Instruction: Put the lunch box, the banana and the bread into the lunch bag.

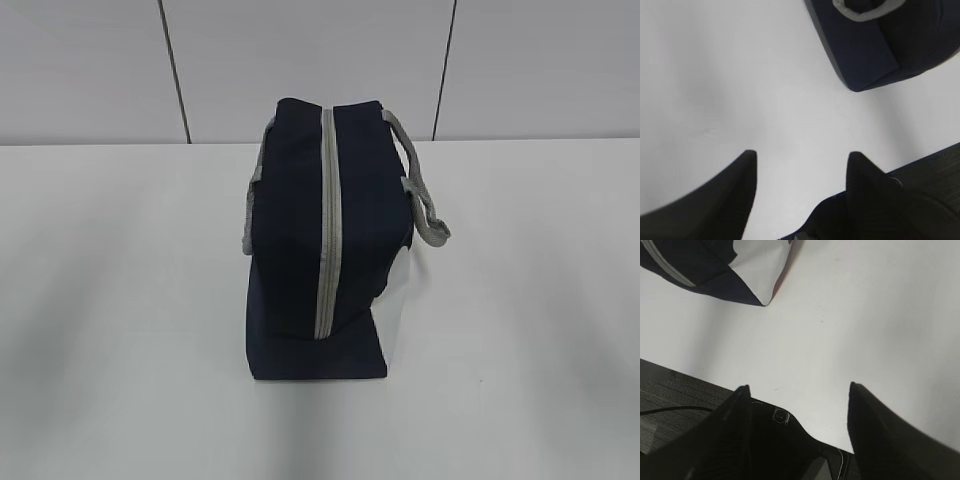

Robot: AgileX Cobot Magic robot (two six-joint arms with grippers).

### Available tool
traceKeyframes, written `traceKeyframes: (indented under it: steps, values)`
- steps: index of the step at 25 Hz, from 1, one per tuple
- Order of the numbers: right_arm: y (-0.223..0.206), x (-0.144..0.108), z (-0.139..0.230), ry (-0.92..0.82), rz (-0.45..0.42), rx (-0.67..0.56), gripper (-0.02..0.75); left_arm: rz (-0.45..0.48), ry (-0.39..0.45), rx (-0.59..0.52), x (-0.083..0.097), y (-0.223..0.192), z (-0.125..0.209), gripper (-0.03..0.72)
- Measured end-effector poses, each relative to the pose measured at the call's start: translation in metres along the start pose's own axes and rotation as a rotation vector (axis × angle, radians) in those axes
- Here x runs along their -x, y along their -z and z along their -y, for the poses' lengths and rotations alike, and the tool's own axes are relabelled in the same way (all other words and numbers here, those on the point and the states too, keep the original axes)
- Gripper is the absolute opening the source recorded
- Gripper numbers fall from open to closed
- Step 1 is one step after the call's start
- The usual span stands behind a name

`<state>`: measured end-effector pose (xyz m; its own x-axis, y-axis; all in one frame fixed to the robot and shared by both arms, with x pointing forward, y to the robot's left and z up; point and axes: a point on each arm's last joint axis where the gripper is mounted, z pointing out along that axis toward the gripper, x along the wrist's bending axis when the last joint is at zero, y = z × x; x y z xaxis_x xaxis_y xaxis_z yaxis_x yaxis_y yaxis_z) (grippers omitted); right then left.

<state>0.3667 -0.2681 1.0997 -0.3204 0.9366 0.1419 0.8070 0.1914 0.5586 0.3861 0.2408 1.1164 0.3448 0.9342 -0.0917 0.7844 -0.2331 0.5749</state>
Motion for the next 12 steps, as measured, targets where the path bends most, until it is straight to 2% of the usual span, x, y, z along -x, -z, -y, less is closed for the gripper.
traceKeyframes:
  steps: [8, 12]
  values:
    - [0.003, -0.011, 0.066, -0.069, 0.007, 0.049, 0.450, -0.023, -0.023, 0.110, -0.005, 0.019, 0.082, 0.404]
    - [0.019, -0.019, 0.088, -0.069, 0.021, 0.138, 0.450, -0.033, -0.034, 0.157, -0.007, 0.025, 0.110, 0.404]
